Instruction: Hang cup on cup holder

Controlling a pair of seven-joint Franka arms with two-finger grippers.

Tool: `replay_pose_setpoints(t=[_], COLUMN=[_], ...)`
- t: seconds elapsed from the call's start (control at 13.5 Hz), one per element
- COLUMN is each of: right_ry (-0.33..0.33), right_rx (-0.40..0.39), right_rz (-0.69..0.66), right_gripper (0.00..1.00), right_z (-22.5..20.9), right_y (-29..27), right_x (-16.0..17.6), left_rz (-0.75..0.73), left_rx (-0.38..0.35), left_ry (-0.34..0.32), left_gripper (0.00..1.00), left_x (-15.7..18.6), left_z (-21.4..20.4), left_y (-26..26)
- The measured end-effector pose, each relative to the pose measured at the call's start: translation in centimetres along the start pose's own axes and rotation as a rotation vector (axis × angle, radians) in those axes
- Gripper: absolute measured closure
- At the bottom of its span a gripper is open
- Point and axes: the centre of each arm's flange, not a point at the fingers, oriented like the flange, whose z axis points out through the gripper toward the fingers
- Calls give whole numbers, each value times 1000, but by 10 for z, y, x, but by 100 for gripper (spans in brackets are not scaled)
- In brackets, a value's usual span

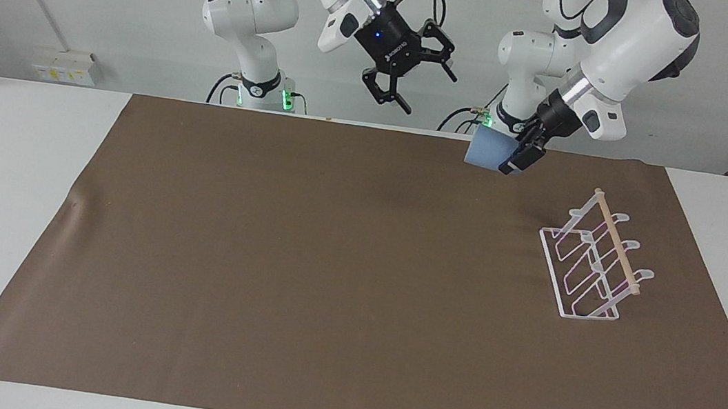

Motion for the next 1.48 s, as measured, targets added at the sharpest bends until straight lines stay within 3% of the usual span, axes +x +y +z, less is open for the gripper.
replay_pose_setpoints(t=[0.3,0.59,1.11,1.34,1.48], right_ry=[-82,-190,-290,-323,-332], right_rx=[-152,-329,-560,-606,-621], right_rz=[-178,-247,-235,-189,-134], right_gripper=[0,0,0,0,0], right_z=[-11,-27,-70,-95,-117], right_y=[31,55,102,118,135], right_x=[6,7,18,21,25], left_rz=[82,186,298,305,311], left_rx=[10,69,129,116,99], left_ry=[254,506,825,945,991], left_gripper=[26,26,26,26,26], left_x=[17,25,49,60,70], left_z=[-5,-8,17,29,40], left_y=[4,7,33,43,50])
